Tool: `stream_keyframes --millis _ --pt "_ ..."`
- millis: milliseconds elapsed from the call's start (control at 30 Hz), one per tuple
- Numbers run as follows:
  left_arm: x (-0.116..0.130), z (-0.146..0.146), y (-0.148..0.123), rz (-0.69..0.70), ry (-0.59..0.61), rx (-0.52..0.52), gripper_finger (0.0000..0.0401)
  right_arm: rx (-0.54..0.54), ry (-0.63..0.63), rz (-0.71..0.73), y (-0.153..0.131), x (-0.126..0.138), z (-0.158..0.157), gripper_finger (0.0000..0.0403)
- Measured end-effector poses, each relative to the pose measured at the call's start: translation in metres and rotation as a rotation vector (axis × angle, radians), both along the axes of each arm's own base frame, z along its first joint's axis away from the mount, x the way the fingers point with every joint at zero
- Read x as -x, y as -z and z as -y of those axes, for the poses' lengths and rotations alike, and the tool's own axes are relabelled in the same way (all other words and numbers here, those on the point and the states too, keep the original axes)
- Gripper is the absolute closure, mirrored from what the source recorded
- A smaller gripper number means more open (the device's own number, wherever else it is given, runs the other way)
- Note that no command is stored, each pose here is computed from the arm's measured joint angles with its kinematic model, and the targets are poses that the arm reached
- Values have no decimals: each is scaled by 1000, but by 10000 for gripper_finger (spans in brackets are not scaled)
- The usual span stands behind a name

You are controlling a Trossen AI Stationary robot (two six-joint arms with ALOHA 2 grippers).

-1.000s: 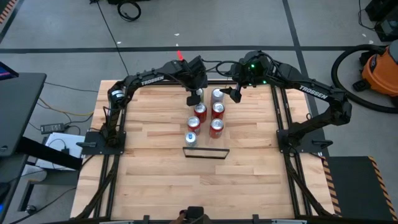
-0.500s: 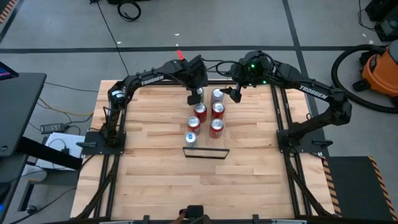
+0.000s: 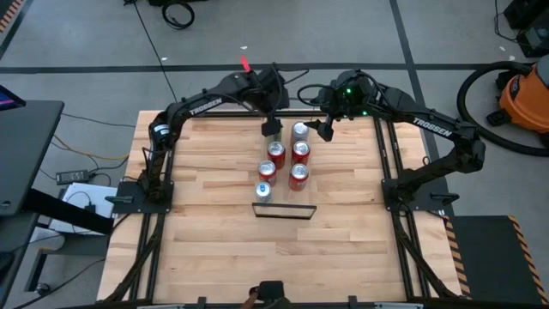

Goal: Place canned beverage on shelf
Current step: Adjust the soda cans on the shelf

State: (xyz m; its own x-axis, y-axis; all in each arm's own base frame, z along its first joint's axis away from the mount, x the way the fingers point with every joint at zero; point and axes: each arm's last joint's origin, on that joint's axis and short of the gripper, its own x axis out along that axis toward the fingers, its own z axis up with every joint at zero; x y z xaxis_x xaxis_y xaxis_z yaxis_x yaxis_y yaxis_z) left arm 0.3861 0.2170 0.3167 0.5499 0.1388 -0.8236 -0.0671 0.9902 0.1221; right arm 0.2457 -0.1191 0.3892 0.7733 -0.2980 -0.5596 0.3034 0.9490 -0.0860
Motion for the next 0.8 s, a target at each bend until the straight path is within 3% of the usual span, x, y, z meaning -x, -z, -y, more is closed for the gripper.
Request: stream_keyframes --millis 300,533,800 --pt "22 -10 -38 42 -173 103 46 -50 7 -114 45 2 10 16" --pt "39 5 -71 118 -160 60 46 -85 61 -215 81 10 17 23" --pt "51 17 -64 195 -181 39 63 -90 126 -205 124 19 33 24"
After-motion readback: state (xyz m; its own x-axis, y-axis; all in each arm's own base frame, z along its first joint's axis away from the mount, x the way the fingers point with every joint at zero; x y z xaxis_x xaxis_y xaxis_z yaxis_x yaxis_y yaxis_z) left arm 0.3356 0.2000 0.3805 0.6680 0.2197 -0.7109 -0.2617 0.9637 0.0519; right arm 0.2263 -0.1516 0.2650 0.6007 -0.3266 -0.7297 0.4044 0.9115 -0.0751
